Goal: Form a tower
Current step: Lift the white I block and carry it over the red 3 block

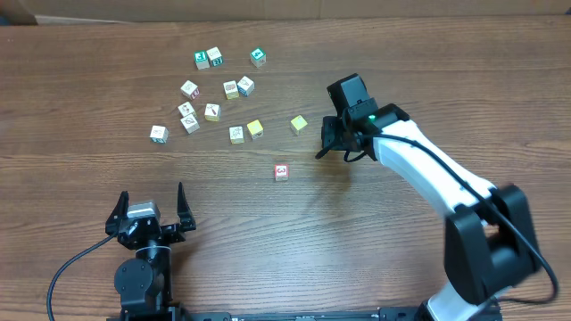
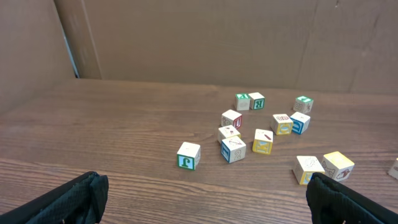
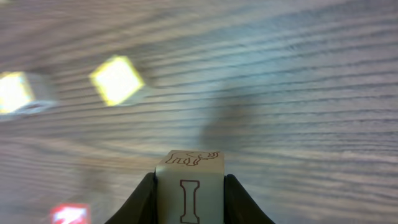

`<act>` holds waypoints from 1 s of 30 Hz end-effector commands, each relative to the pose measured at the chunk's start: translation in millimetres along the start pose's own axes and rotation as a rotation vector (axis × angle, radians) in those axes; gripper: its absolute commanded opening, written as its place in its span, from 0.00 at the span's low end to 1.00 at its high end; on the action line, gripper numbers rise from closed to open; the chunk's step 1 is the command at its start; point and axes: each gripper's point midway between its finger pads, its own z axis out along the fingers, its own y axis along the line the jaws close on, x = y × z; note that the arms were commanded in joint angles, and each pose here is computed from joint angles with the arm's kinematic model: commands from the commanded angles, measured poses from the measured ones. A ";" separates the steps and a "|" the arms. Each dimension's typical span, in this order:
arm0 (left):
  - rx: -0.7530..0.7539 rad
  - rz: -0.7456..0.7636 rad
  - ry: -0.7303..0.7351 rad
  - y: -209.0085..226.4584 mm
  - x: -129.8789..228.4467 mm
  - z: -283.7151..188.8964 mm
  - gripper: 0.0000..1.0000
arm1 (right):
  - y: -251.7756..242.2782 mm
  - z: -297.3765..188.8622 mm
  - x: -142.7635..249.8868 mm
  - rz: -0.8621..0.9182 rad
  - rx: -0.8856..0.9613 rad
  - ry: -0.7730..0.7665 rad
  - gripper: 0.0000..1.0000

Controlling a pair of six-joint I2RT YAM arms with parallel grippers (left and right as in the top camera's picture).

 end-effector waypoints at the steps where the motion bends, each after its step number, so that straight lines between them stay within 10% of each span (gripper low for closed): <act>1: 0.003 0.022 -0.008 -0.7 -1.0 -0.4 1.00 | 35.7 -39.1 -9.2 -0.050 -0.115 -0.057 0.21; 30: 0.003 0.022 -0.008 -0.7 -1.0 -0.4 0.99 | 89.0 -54.2 25.7 -0.041 -0.184 -0.020 0.21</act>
